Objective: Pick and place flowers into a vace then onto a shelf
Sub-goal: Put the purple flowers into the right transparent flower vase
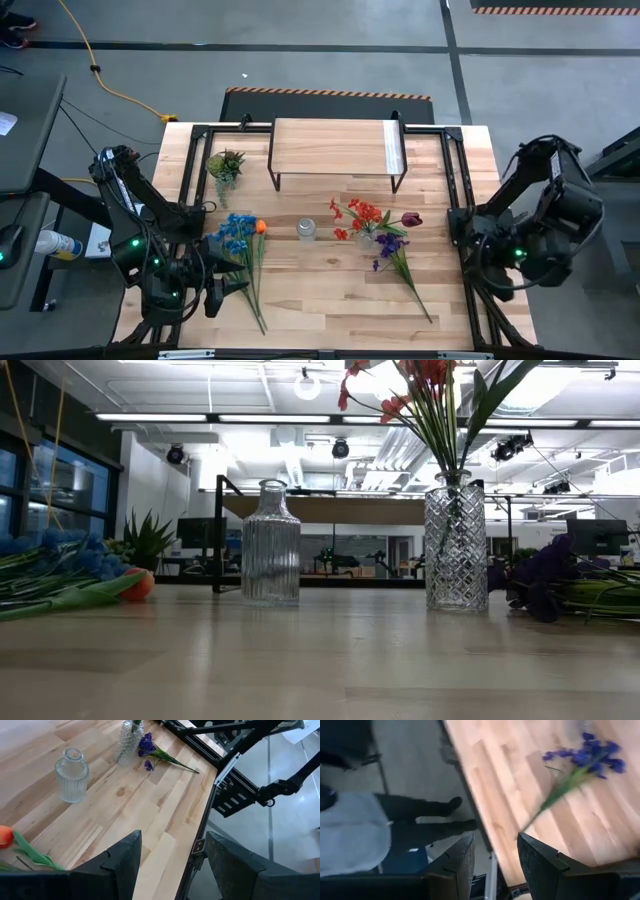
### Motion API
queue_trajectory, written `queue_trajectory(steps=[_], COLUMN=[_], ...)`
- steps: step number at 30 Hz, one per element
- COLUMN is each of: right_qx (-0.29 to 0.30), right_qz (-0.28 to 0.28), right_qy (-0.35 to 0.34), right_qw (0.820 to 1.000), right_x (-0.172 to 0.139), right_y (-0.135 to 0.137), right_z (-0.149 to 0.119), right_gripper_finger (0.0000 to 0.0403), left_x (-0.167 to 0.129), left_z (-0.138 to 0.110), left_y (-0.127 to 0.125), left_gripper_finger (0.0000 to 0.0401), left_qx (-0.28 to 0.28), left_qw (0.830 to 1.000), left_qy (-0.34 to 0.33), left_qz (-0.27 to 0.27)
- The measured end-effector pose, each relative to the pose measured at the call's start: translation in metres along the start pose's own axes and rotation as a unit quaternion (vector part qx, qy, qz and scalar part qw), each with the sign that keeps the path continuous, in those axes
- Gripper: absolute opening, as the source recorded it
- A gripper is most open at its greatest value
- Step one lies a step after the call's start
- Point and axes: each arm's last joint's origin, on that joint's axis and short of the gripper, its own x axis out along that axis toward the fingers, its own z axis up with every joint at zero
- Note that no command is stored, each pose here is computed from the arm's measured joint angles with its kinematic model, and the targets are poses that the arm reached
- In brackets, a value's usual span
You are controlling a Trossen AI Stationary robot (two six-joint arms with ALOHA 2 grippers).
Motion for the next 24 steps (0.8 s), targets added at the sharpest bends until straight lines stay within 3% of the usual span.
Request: queue_trajectory(steps=[4, 12, 24], right_qx=[0.036, 0.043, 0.081], right_qz=[-0.056, -0.134, -0.135], right_qy=[0.036, 0.087, 0.102], right_qw=[0.997, 0.986, 0.982], right_x=[0.013, 0.059, 0.135], right_y=[0.000, -0.004, -0.020], right_z=[0.000, -0.013, -0.036], right_gripper_finger=[0.0140, 0.0140, 0.0140], left_x=[0.000, 0.000, 0.000], left_z=[0.000, 0.000, 0.000], left_y=[0.000, 0.002, 0.003], left_gripper_finger=[0.0253, 0.0253, 0.0253], left_qx=[0.001, 0.007, 0.012], left_qw=[1.000, 1.000, 1.000], left_qy=[0.000, -0.001, 0.002], left_qz=[0.001, 0.007, 0.010])
